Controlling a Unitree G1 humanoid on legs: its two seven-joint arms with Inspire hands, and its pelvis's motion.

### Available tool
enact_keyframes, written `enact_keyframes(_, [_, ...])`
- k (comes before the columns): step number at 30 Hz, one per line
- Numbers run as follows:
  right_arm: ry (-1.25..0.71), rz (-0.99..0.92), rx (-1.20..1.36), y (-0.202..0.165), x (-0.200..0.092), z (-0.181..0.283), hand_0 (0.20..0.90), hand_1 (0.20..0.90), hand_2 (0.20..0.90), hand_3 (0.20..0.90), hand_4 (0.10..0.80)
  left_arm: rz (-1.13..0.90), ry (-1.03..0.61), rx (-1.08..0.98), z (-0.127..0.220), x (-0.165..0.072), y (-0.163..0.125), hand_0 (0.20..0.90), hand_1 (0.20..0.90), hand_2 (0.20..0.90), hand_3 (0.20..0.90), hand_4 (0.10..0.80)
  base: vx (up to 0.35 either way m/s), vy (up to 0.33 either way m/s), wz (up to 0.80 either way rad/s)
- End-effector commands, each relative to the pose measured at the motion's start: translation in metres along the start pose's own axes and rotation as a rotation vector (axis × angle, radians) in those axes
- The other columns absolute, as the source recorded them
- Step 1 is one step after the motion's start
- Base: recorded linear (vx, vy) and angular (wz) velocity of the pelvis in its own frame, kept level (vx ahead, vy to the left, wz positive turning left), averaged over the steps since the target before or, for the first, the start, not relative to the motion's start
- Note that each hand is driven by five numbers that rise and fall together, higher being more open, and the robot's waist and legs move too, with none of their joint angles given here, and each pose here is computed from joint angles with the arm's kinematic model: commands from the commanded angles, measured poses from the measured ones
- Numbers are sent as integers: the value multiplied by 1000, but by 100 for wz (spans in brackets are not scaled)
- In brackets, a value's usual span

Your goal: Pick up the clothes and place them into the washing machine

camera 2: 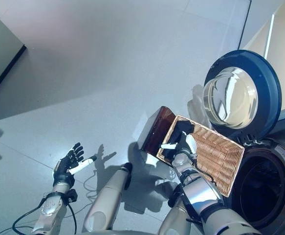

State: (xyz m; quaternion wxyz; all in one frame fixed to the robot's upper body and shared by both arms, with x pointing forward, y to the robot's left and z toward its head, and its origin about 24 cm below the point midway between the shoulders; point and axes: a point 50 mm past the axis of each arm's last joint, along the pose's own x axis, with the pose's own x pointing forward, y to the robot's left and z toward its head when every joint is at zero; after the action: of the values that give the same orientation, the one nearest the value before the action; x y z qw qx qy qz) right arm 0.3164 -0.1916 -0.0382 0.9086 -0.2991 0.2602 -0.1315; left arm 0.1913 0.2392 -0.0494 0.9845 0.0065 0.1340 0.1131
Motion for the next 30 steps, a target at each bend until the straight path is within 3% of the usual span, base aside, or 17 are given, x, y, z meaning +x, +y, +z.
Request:
enact_keyframes(1, [-9,-82,-48,-23,9,10,900,900,900,900,800,-3,-211,54,44,1,15,900,900,900,900,800,-32,-1,32])
enact_keyframes(15, [-7,-77,-74,-21,8,4,900,900,900,900,800,10,-184,66,38,0,21,900,900,900,900,800,1,0,2])
enact_keyframes(16, [-11,-76,-90,-20,8,5,680,680,680,680,643,12,-181,66,38,-1,22,900,900,900,900,800,-13,-8,4])
enact_keyframes(17, [-11,-83,-105,-20,8,6,200,200,200,200,300,15,-181,67,38,-1,23,900,900,900,900,800,-16,-3,4])
enact_keyframes(30, [48,-132,-160,-28,7,-12,200,200,200,200,300,16,-172,92,36,-1,24,900,900,900,900,800,2,1,3])
